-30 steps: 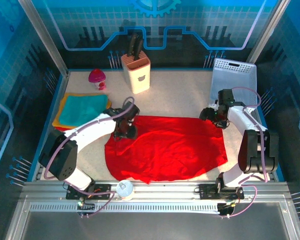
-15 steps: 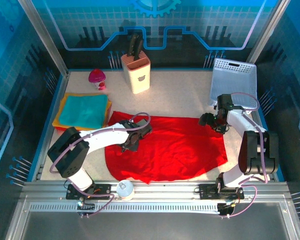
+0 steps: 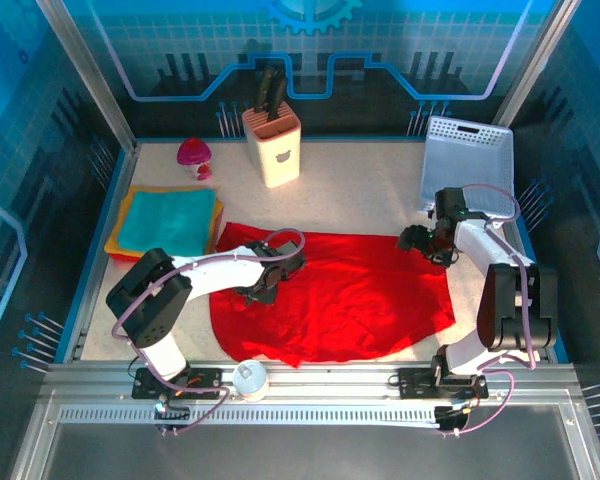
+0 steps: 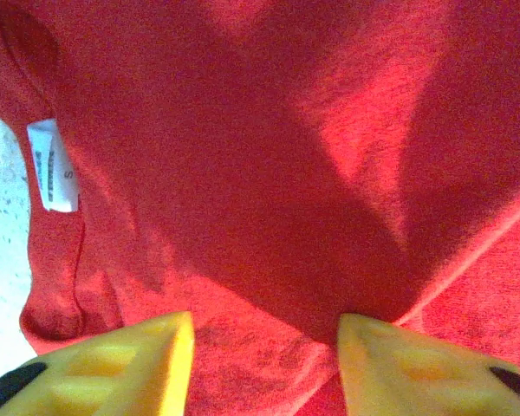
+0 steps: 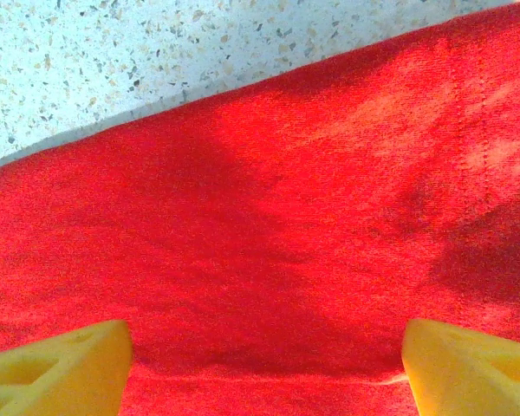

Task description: Fold and stack the t-shirts

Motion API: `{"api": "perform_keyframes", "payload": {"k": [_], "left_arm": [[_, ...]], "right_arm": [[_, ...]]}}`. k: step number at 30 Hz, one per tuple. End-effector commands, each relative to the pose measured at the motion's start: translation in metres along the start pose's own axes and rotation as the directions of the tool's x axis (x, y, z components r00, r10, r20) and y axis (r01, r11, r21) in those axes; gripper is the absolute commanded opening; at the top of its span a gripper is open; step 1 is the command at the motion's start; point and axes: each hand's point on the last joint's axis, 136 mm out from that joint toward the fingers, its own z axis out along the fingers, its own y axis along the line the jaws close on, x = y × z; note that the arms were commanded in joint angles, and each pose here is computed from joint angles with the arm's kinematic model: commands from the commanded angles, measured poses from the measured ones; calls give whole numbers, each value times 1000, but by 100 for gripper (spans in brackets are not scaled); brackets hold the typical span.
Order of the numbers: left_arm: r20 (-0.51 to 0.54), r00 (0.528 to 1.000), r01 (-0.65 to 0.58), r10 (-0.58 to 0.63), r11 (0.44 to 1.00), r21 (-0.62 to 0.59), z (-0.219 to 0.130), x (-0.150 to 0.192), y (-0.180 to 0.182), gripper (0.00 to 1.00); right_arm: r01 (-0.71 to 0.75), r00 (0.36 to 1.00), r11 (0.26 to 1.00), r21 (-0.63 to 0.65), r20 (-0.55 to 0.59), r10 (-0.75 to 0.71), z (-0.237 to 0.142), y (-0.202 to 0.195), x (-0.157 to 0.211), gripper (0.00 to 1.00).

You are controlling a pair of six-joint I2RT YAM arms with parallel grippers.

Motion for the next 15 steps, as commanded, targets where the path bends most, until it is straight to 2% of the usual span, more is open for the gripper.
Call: {"api": "perform_keyframes", "payload": {"k": [1,8,15], "left_arm": [[-25,1000,16,-16,1000,8,-6,14,7,52],[-35,998,47,-46,998,32,-9,32,12,51],[-46,998,33,-33,999,14,1,33,9,47]], "right_arm": [[20,1000,1000,-17,-12,-20,-1,5,7,82],[19,1000,1000,-24,-19,-19,1,5,7,82],[16,1000,999,-30,-21,-17,1,7,6,82]]}}
